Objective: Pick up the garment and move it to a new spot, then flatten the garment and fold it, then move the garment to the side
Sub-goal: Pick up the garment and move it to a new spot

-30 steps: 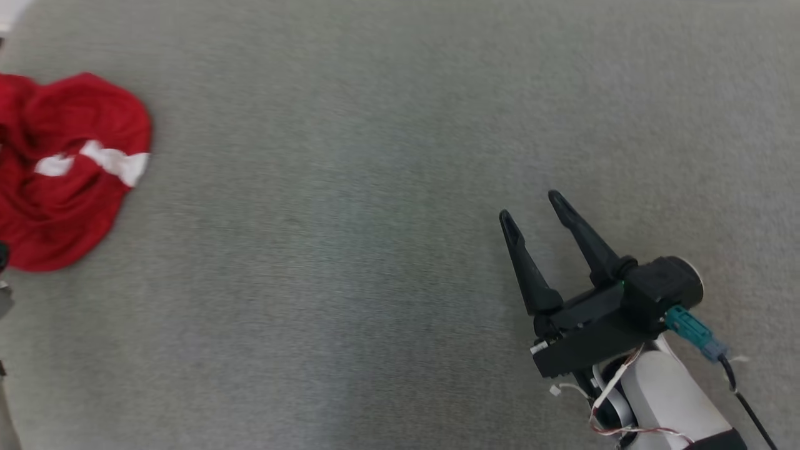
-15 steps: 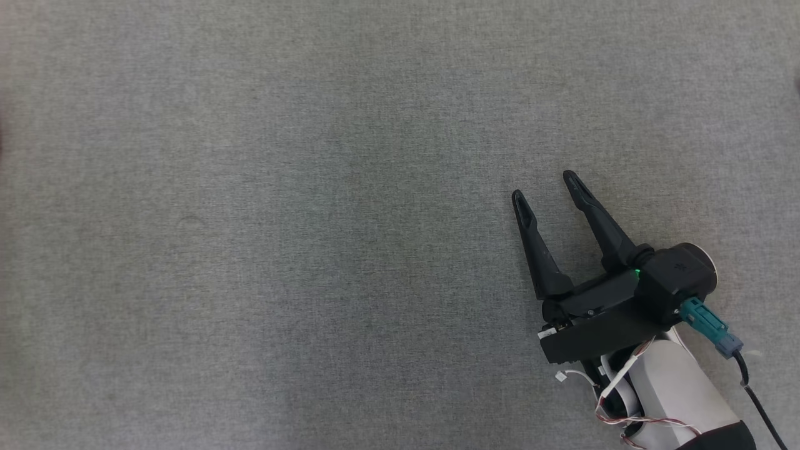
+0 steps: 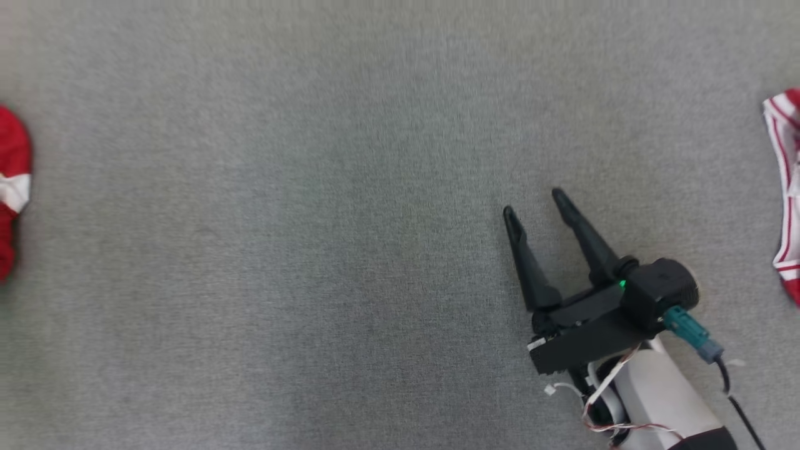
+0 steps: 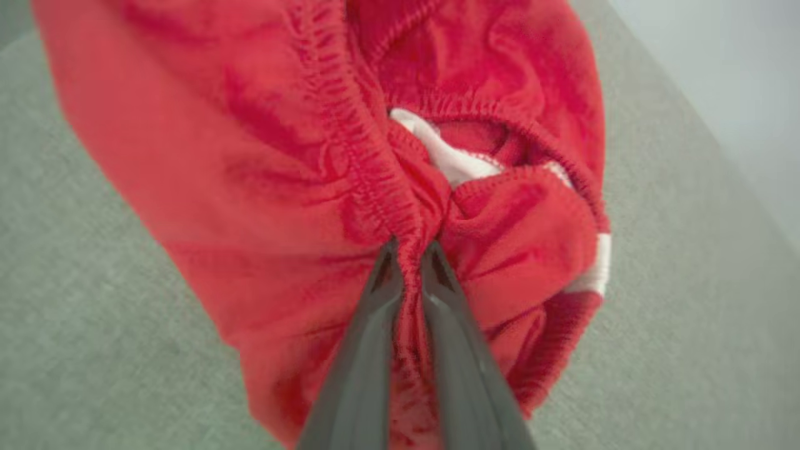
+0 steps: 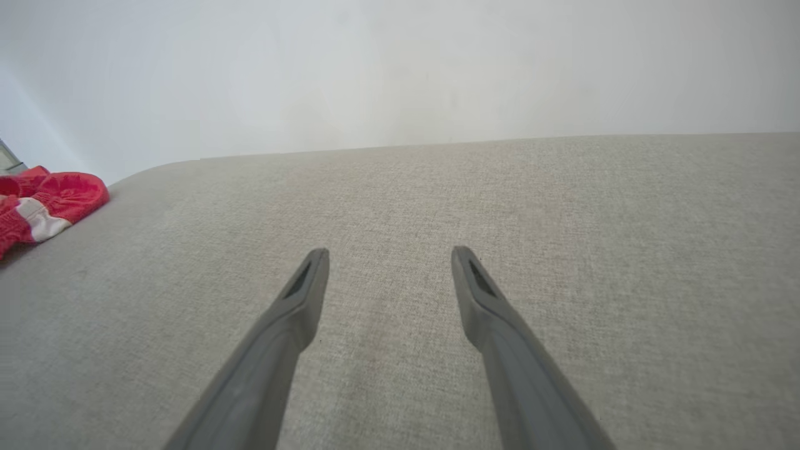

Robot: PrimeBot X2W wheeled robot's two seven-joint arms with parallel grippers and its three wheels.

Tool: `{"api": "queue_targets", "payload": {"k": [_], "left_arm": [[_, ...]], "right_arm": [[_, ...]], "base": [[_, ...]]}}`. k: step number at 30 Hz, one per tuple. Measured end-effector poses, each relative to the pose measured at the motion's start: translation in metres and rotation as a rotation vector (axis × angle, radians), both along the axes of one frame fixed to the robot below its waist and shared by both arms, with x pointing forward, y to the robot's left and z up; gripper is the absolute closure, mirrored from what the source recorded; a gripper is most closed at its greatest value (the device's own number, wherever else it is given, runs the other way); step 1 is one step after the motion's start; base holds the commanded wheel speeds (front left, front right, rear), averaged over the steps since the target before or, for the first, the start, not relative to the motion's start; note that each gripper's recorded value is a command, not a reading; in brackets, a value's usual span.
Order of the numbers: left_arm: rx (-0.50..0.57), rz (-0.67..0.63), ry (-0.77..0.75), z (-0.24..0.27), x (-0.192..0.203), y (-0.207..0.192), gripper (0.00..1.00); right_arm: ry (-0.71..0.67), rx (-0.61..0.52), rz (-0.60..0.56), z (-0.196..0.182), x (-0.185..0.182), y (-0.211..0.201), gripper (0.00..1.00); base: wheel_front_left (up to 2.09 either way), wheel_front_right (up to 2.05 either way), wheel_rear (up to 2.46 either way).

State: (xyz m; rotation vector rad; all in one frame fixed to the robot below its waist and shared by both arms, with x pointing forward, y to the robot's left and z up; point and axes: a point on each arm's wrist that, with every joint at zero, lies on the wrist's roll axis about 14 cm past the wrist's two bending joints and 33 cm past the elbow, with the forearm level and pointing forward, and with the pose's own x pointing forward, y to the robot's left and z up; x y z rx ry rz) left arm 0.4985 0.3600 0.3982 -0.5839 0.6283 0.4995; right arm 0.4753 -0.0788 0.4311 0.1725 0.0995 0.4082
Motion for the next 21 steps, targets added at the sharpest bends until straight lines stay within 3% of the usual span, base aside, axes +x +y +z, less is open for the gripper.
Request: {"api": "queue_targets", "payload": {"k": [4, 11, 17, 21], "left_arm": [[0.056, -0.044, -0.118, 0.052, 0.007, 0.004, 1.00], [0.068, -0.170, -0.323, 0.140, 0.020, -0.028, 1.00], [0.020, -0.369, -0.518, 0.223, 0.022, -0.098, 1.00], [-0.018, -0.538, -0.605, 0.259, 0.017, -0.166, 1.00]], "right_arm": [[-0.022, 0.032, 0.012, 0.016, -0.007, 0.010, 0.00], [-0.049, 0.052, 0.008, 0.038, -0.026, 0.013, 0.00], [-0.115, 0.067, -0.013, 0.069, -0.041, 0.009, 0.00], [-0.151, 0.073, -0.034, 0.085, -0.051, 0.002, 0.00]], "base": [[0.00, 0.00, 0.00], [0.00, 0.00, 0.00], [0.00, 0.00, 0.00], [0.00, 0.00, 0.00]]}}
